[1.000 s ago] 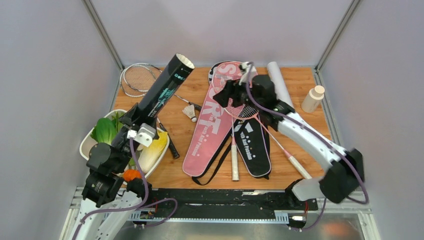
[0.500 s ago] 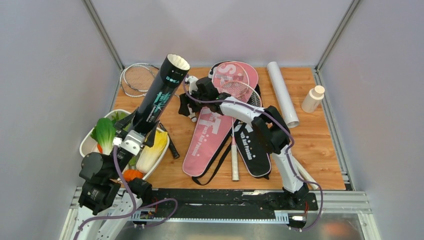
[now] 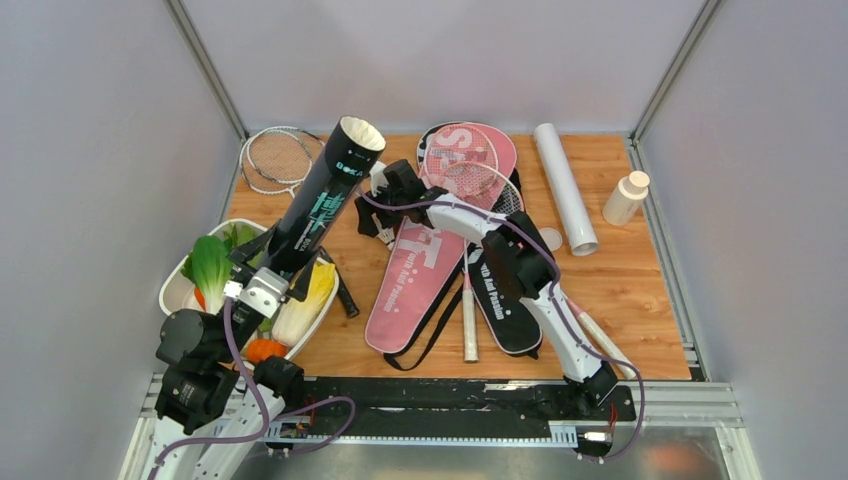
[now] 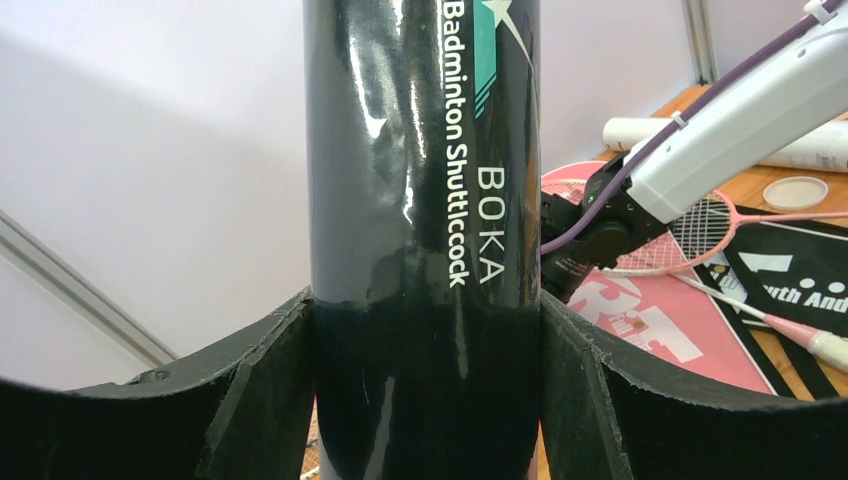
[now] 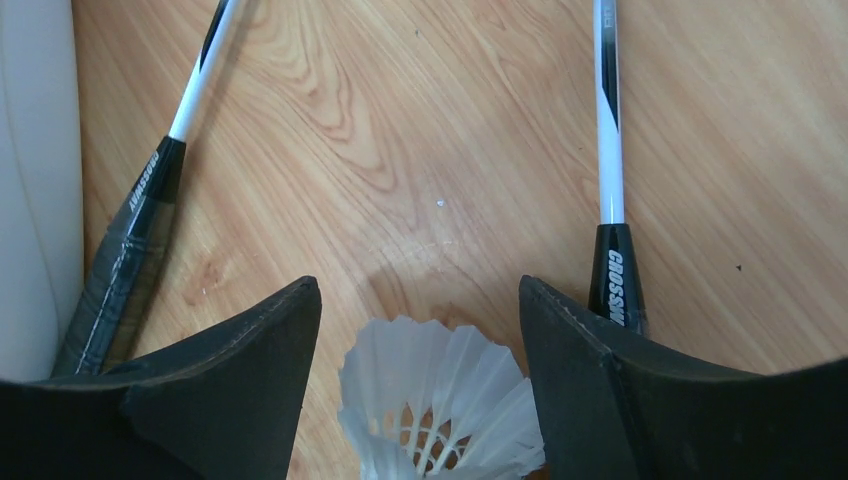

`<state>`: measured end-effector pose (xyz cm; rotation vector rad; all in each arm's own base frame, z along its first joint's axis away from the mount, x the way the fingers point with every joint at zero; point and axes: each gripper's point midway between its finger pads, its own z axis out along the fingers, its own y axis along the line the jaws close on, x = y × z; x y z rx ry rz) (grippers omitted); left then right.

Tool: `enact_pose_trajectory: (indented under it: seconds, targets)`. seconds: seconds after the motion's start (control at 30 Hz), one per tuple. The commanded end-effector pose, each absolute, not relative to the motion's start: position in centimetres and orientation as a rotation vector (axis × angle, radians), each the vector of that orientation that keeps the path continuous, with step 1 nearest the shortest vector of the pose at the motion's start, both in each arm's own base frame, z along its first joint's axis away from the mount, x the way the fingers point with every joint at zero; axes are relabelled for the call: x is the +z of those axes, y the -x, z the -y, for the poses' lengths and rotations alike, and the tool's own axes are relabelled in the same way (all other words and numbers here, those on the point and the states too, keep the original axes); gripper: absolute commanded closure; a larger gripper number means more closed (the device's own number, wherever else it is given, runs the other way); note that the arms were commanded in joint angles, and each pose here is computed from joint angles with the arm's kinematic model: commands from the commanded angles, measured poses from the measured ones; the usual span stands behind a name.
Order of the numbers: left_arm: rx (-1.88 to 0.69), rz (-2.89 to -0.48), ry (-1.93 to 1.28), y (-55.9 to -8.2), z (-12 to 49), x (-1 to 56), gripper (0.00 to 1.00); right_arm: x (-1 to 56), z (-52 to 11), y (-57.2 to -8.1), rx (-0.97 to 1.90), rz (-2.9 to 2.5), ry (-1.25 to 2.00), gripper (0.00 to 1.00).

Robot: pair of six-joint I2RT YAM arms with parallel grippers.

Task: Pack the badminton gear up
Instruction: Pick up the shuttlecock at the center of the board.

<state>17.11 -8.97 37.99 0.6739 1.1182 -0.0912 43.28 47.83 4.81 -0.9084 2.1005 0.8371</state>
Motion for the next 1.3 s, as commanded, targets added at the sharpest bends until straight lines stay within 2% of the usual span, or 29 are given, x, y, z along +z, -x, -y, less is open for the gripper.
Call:
enact_pose_trajectory:
  seconds: [0.0,0.17,0.33,0.43,0.6,0.7,0.77,0.93,1.07,1.27]
  targets:
    - [-0.096,-1.051,-0.673,-16.3,9.1,39.7,0.92,10.0,-47.6,-43.1,0.846,-1.964,1.013,0.26]
    - [-0.098,-1.060,-0.684,-16.5,9.2,39.2,0.92,11.9,-46.3,-42.1,0.848,-1.953,1.069,0.32]
    - [-0.094,-1.070,-0.688,-16.8,9.3,38.7,0.92,11.1,-45.3,-41.2,0.828,-1.973,1.120,0.59]
    - [-0.098,-1.071,-0.692,-16.9,9.5,38.6,0.91,10.8,-45.2,-40.7,0.844,-1.971,1.147,0.70]
    - [-0.089,-1.077,-0.698,-17.1,9.4,38.5,0.91,10.6,-45.1,-40.0,0.906,-1.969,1.202,0.71]
    - [-0.078,-1.080,-0.700,-17.2,9.3,38.5,0.91,10.5,-44.4,-40.1,0.913,-1.994,1.204,0.63]
    - [-0.077,-1.079,-0.704,-17.3,9.4,38.5,0.91,10.4,-43.9,-40.3,0.923,-2.002,1.199,0.62]
    - [-0.066,-1.090,-0.724,-17.7,9.6,38.0,0.91,10.0,-43.5,-40.2,0.975,-2.024,1.201,0.76]
    - [-0.060,-1.102,-0.719,-18.4,9.7,37.7,0.91,10.8,-43.9,-39.7,1.060,-1.995,1.213,0.99]
    - [-0.085,-1.128,-0.744,-19.2,10.5,37.3,0.91,16.0,-44.0,-41.5,1.193,-1.928,1.115,1.00]
